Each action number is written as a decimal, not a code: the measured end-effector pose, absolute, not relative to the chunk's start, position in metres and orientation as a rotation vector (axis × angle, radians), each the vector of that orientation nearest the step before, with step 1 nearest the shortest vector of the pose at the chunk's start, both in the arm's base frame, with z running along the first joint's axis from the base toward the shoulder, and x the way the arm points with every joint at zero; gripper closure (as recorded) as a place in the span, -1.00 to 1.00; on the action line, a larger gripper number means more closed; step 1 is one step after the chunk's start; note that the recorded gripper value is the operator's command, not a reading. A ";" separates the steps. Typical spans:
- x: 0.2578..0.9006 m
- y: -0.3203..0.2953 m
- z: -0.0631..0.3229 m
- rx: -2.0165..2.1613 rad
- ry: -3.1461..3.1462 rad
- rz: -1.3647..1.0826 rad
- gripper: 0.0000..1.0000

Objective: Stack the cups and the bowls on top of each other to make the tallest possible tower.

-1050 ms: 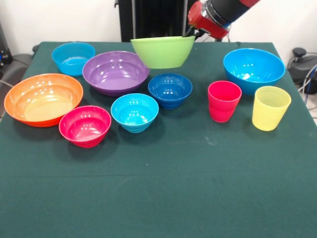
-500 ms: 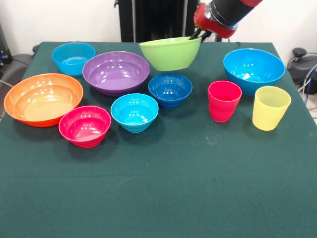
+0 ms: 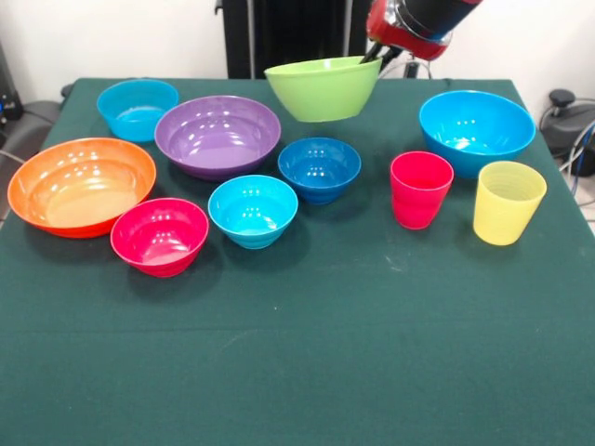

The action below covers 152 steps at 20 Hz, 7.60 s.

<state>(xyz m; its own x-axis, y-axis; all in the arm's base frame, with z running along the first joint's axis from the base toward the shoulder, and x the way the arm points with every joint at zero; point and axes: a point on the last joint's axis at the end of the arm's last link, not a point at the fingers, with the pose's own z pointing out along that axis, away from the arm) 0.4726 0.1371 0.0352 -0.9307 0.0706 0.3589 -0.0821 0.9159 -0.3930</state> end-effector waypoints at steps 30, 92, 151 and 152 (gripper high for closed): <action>0.485 0.159 0.035 0.030 -2.601 0.490 1.00; 0.547 0.147 0.052 0.214 -2.608 0.395 1.00; 0.560 0.105 0.054 0.255 -2.633 0.471 1.00; 0.560 0.103 0.054 0.251 -2.633 0.471 1.00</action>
